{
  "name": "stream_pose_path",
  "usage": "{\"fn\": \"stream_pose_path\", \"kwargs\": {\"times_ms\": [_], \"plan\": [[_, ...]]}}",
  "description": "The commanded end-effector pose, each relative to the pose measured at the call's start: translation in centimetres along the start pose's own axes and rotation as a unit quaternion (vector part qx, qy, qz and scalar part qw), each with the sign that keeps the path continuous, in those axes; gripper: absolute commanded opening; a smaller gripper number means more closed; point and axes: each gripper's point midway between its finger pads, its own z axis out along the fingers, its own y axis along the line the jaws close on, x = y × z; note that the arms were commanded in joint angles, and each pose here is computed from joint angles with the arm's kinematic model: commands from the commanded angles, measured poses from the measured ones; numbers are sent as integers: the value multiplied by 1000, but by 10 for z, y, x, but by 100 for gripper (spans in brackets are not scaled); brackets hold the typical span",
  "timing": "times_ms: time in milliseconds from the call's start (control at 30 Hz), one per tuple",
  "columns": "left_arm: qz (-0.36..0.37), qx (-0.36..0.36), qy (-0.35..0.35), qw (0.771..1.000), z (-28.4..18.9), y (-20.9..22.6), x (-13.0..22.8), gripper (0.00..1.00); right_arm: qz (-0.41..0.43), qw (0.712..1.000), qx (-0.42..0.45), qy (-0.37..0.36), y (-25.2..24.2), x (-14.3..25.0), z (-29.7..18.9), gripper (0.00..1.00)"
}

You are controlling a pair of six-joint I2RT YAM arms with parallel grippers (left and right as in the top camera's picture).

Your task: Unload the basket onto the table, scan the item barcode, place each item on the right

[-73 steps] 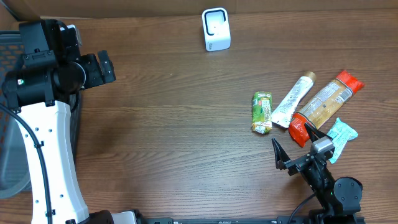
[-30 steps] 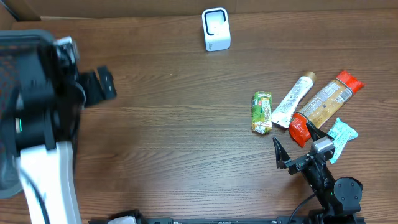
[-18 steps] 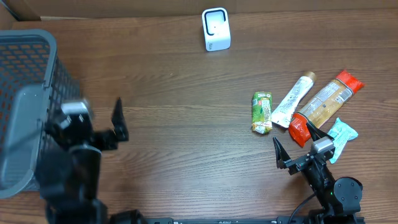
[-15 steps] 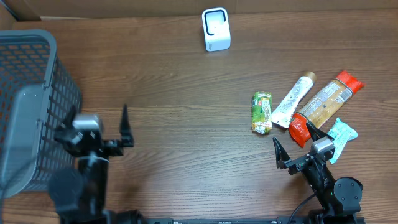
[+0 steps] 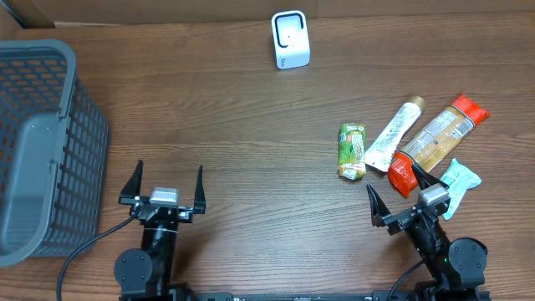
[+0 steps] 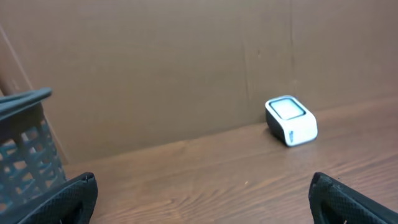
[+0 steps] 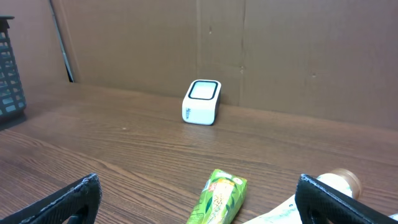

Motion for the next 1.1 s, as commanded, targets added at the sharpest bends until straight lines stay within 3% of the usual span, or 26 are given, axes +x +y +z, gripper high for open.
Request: {"fn": "stream_pose_path", "kwargs": {"times_ms": [0, 333, 433, 1067], "plan": [[32, 1, 8, 999, 0, -4, 20, 99, -4, 1000, 2, -4, 0, 1, 0, 100], [25, -11, 78, 997, -5, -4, 67, 99, -4, 1000, 2, -4, 0, 1, 0, 100], [-5, -12, 76, 997, -5, -5, 66, 99, -4, 1000, 2, -4, 0, 1, 0, 100], [-5, -12, 77, 997, -5, -5, 66, 100, -4, 1000, 2, -4, 0, 1, 0, 100]]}}
